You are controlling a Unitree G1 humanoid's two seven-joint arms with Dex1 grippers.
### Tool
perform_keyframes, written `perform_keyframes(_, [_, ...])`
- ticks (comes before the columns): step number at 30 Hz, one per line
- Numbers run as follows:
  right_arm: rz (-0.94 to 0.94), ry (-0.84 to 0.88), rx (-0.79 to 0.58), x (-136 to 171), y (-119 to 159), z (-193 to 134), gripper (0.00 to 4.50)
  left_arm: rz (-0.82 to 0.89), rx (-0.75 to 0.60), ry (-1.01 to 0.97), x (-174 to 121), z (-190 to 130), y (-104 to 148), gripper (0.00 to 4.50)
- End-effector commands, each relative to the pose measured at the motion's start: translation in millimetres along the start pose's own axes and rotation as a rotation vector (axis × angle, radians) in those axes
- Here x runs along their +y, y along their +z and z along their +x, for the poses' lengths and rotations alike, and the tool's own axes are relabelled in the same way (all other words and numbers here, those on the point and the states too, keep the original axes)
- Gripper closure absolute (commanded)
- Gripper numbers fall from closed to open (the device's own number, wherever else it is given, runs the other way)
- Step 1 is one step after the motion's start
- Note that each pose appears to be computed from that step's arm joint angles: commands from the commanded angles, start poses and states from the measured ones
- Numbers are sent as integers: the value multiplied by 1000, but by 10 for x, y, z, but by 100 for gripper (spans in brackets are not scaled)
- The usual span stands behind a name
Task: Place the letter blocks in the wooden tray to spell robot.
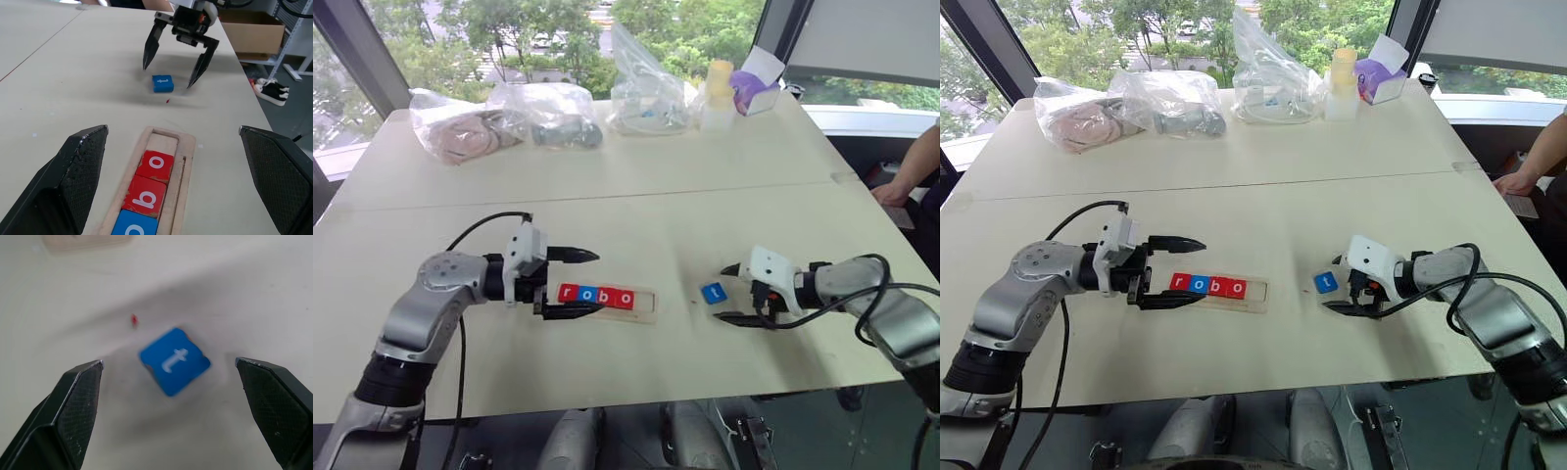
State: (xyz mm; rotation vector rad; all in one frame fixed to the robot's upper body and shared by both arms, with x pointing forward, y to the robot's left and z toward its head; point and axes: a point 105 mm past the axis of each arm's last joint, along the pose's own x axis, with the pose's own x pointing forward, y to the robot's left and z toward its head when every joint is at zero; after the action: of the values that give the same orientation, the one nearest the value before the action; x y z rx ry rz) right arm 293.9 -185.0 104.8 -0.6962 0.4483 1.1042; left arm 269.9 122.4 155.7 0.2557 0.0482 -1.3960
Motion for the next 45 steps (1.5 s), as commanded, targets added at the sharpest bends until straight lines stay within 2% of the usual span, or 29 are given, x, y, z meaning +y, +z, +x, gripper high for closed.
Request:
perform_keyframes(1, [-86,25,-8,-52,4,34,2,35,-8,26,-17,-72,104,0])
perform_keyframes(10, [-104,81,-13,-159,-65,89,2,25,2,56,-58,-116,108,0])
perform_keyframes(13, [-103,109,-18,-141,-78,101,89,26,8,67,-57,-124,105,0])
perform_keyframes(16, [-98,118,-22,-127,-70,116,243,28,7,75,-50,-128,110,0])
perform_keyframes(17, [-83,114,-28,-129,-56,125,288,29,8,79,-49,-129,111,0])
perform_keyframes(18, [-71,111,-32,-130,-45,131,314,30,8,81,-47,-130,111,0])
perform_keyframes(26, [57,20,-80,-110,276,203,314,33,6,99,-34,-135,123,0])
perform_keyframes(30, [111,-50,-137,-61,636,291,314,33,5,102,-29,-128,127,0])
perform_keyframes(33, [108,-42,-162,119,862,382,314,32,2,98,-32,-110,134,0])
perform_keyframes(38, [114,-21,-151,292,982,450,314,30,2,93,-31,-96,141,0])
perform_keyframes(45, [127,-27,-94,357,951,592,314,24,9,70,-48,-116,145,0])
